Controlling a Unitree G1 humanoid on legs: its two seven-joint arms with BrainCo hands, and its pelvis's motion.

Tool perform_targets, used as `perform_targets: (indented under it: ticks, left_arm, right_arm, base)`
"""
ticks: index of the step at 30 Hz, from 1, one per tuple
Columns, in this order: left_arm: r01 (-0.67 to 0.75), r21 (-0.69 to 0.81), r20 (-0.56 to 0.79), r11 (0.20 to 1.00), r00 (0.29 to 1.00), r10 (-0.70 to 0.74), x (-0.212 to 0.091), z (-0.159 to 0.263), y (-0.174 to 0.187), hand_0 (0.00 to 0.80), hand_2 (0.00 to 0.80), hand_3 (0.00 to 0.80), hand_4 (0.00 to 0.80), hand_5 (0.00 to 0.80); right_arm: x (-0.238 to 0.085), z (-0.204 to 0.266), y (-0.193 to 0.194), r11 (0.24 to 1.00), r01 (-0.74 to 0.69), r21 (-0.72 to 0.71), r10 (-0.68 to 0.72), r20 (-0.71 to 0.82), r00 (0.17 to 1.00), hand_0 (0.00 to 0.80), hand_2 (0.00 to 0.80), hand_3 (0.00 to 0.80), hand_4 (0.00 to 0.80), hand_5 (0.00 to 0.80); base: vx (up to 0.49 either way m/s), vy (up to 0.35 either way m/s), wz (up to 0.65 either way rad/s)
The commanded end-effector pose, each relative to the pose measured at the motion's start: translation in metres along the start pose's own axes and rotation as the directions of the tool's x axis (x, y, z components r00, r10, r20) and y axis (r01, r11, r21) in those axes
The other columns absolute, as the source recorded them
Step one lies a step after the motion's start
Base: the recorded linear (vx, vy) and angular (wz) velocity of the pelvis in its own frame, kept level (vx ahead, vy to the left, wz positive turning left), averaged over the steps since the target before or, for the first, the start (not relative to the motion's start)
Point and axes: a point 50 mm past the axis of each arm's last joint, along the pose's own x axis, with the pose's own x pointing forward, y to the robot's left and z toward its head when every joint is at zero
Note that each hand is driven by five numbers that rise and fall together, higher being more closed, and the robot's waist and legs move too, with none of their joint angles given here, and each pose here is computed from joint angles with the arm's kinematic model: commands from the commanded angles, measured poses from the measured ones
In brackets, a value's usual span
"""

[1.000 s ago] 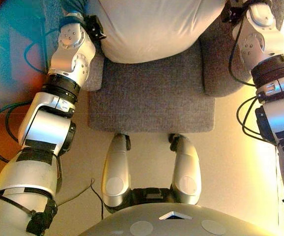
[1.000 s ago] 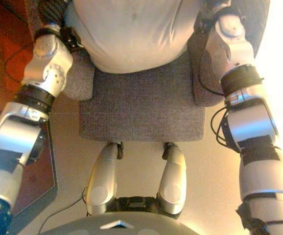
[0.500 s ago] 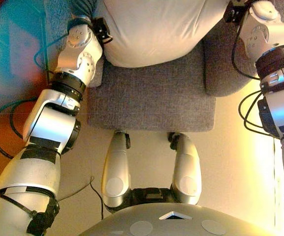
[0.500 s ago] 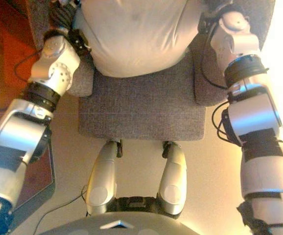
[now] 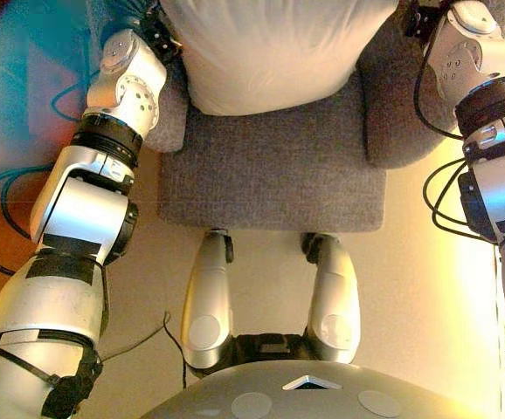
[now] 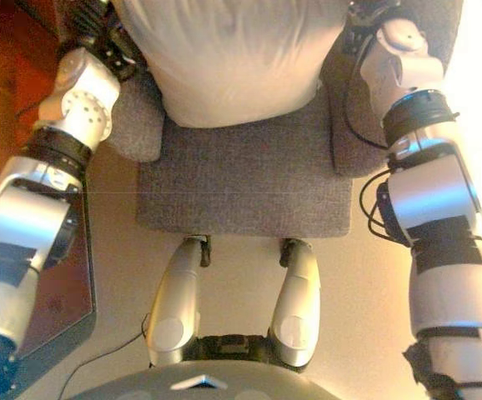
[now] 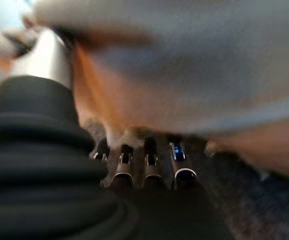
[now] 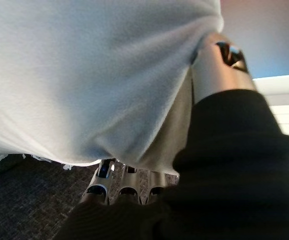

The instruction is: Pick up the cushion and take it to the sofa

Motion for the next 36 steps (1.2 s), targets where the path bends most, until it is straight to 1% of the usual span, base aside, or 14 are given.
perform_targets:
  ticks: [1, 5, 7, 10, 13, 16, 19, 23, 26, 28, 30, 31, 33, 36]
  left_arm:
    - [-0.063, 0.057, 0.241, 0.996, 0.969, 0.048, 0.006, 0.054, 0.007, 0.000, 0.000, 0.000, 0.000, 0.000]
    - [-0.148, 0.068, 0.327, 0.987, 0.938, 0.118, 0.005, 0.077, 0.025, 0.000, 0.000, 0.000, 0.000, 0.000]
    - [-0.180, 0.057, 0.356, 0.982, 0.922, 0.148, 0.004, 0.084, 0.032, 0.000, 0.000, 0.000, 0.000, 0.000]
    - [-0.229, 0.024, 0.383, 0.973, 0.901, 0.203, 0.003, 0.091, 0.043, 0.000, 0.000, 0.000, 0.000, 0.000]
    - [-0.289, 0.001, 0.411, 0.957, 0.873, 0.263, 0.001, 0.095, 0.050, 0.000, 0.000, 0.000, 0.000, 0.000]
    - [-0.330, 0.022, 0.450, 0.944, 0.846, 0.285, -0.001, 0.101, 0.055, 0.000, 0.000, 0.000, 0.000, 0.000]
    - [-0.295, 0.043, 0.474, 0.954, 0.847, 0.241, -0.003, 0.105, 0.058, 0.000, 0.000, 0.000, 0.000, 0.000]
    - [-0.200, -0.006, 0.471, 0.980, 0.863, 0.180, -0.008, 0.099, 0.065, 0.000, 0.000, 0.000, 0.000, 0.000]
    - [-0.088, -0.039, 0.448, 0.995, 0.889, 0.096, -0.015, 0.080, 0.069, 0.000, 0.000, 0.000, 0.000, 0.000]
    - [0.019, -0.057, 0.426, 0.998, 0.905, 0.007, -0.022, 0.064, 0.069, 0.000, 0.000, 0.000, 0.000, 0.000]
    - [0.101, -0.081, 0.413, 0.992, 0.909, -0.059, -0.034, 0.049, 0.072, 0.000, 0.000, 0.000, 0.000, 0.000]
    - [0.157, -0.091, 0.414, 0.983, 0.904, -0.107, -0.045, 0.038, 0.074, 0.000, 0.000, 0.000, 0.000, 0.000]
    - [0.215, -0.108, 0.383, 0.971, 0.910, -0.158, -0.067, 0.010, 0.077, 0.000, 0.000, 0.000, 0.000, 0.000]
    - [0.221, -0.099, 0.309, 0.970, 0.933, -0.181, -0.092, -0.024, 0.078, 0.000, 0.000, 0.000, 0.000, 0.000]
  right_arm:
    - [0.000, 0.036, 0.002, 0.999, 0.014, 0.053, -0.021, 0.152, 0.988, 0.000, 0.000, 0.000, 0.000, 0.000]
    - [-0.003, 0.043, -0.012, 0.996, 0.066, 0.052, -0.075, 0.193, 0.978, 0.000, 0.000, 0.000, 0.000, 0.000]
    - [-0.005, 0.050, -0.021, 0.987, 0.125, 0.102, -0.146, 0.235, 0.961, 0.000, 0.000, 0.000, 0.000, 0.000]
    - [-0.008, 0.055, -0.032, 0.970, 0.177, 0.166, -0.217, 0.273, 0.937, 0.000, 0.000, 0.000, 0.000, 0.000]
    - [-0.010, 0.060, -0.037, 0.963, 0.214, 0.164, -0.255, 0.301, 0.919, 0.000, 0.000, 0.000, 0.000, 0.000]
    - [-0.012, 0.061, -0.045, 0.955, 0.234, 0.185, -0.282, 0.302, 0.911, 0.000, 0.000, 0.000, 0.000, 0.000]
    - [-0.016, 0.061, -0.055, 0.943, 0.252, 0.218, -0.312, 0.308, 0.899, 0.000, 0.000, 0.000, 0.000, 0.000]
    - [-0.022, 0.056, -0.069, 0.923, 0.266, 0.279, -0.350, 0.318, 0.881, 0.000, 0.000, 0.000, 0.000, 0.000]
    - [-0.028, 0.044, -0.073, 0.938, 0.250, 0.241, -0.322, 0.333, 0.886, 0.000, 0.000, 0.000, 0.000, 0.000]
    - [-0.033, 0.030, -0.073, 0.953, 0.206, 0.222, -0.273, 0.333, 0.903, 0.000, 0.000, 0.000, 0.000, 0.000]
    - [-0.041, 0.006, -0.076, 0.950, 0.134, 0.280, -0.217, 0.291, 0.932, 0.000, 0.000, 0.000, 0.000, 0.000]
    - [-0.048, -0.015, -0.074, 0.924, 0.046, 0.380, -0.156, 0.264, 0.952, 0.000, 0.000, 0.000, 0.000, 0.000]
    - [-0.068, -0.060, -0.065, 0.893, -0.039, 0.449, -0.072, 0.229, 0.971, 0.000, 0.000, 0.000, 0.000, 0.000]
    - [-0.096, -0.105, -0.040, 0.864, -0.115, 0.490, 0.032, 0.174, 0.984, 0.000, 0.000, 0.000, 0.000, 0.000]
  base:
    - [-0.048, -0.003, -0.01]
    - [0.042, -0.006, 0.00]
    - [0.042, -0.007, -0.05]
    - [0.050, -0.007, -0.05]
    - [0.036, -0.004, -0.01]
    - [0.000, 0.000, 0.00]
    - [0.000, 0.000, 0.00]
    - [0.009, -0.012, 0.05]
    - [0.022, -0.019, 0.05]
    - [0.034, -0.044, 0.08]
    - [0.048, -0.062, 0.08]
    - [0.056, -0.067, 0.06]
    - [0.079, -0.064, 0.03]
    - [0.085, -0.039, 0.04]
